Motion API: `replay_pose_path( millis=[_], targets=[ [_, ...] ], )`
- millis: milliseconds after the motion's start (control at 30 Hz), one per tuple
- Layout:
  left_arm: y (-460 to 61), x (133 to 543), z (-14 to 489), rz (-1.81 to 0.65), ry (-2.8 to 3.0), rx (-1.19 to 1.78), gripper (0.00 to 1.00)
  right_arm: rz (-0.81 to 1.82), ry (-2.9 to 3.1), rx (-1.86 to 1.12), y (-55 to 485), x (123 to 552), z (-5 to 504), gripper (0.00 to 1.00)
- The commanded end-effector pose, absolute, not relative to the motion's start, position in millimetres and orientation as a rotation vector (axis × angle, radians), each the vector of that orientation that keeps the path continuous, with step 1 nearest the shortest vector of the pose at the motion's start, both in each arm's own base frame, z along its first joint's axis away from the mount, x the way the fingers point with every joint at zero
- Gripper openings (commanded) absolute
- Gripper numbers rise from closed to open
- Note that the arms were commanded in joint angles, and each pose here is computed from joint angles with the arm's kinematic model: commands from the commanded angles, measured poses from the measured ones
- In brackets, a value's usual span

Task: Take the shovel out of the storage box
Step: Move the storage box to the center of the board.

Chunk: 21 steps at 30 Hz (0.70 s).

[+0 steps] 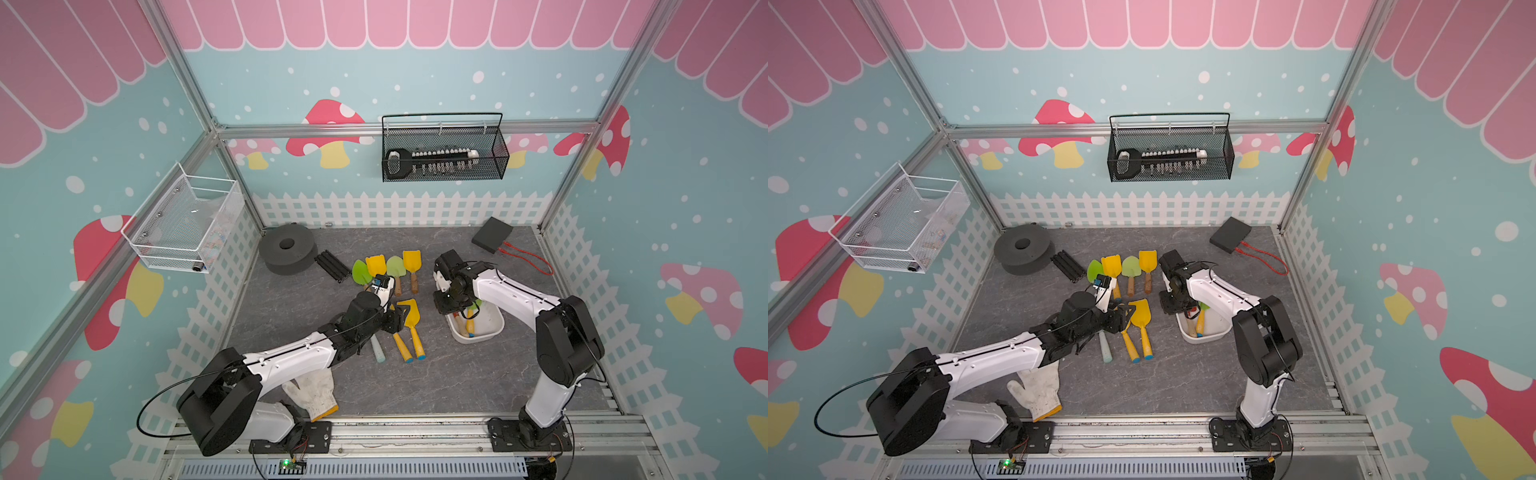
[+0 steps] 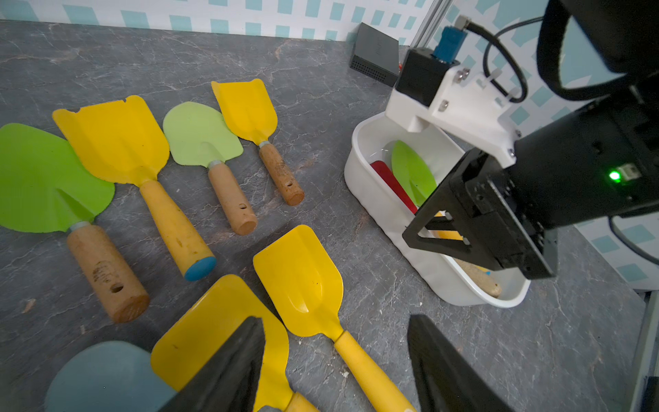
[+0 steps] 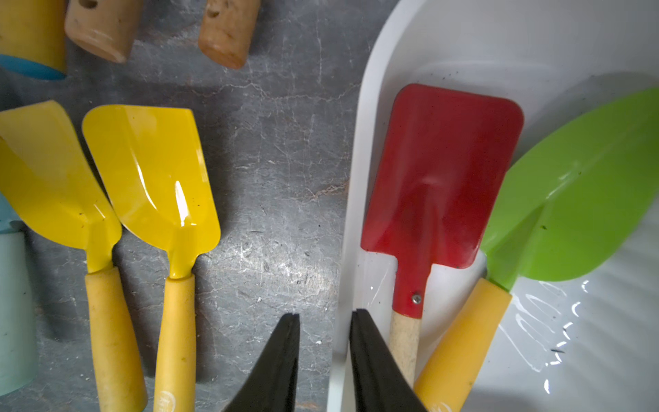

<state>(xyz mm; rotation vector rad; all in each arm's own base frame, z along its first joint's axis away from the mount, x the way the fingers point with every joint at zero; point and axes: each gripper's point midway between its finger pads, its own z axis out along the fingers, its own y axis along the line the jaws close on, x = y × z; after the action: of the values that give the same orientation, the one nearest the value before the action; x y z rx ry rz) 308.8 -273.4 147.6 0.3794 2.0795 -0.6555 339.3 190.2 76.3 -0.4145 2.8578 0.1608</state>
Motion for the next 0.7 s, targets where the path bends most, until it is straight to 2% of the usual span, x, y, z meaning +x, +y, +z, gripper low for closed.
replay_pose_path(
  millis=[0,367,667],
  targets=[
    [-271,309,154,-0.64,2.045,0.384,0.68,0.138,2.877,-0.365,186,347,72,0.27],
    [-268,308,157,-0.637,2.032,0.374,0.68,0.099,2.888,-0.298,174,366,65,0.11],
    [-268,309,156,-0.63,2.036,0.373,0.68,0.09,2.893,-0.183,153,403,61,0.07]
  ],
)
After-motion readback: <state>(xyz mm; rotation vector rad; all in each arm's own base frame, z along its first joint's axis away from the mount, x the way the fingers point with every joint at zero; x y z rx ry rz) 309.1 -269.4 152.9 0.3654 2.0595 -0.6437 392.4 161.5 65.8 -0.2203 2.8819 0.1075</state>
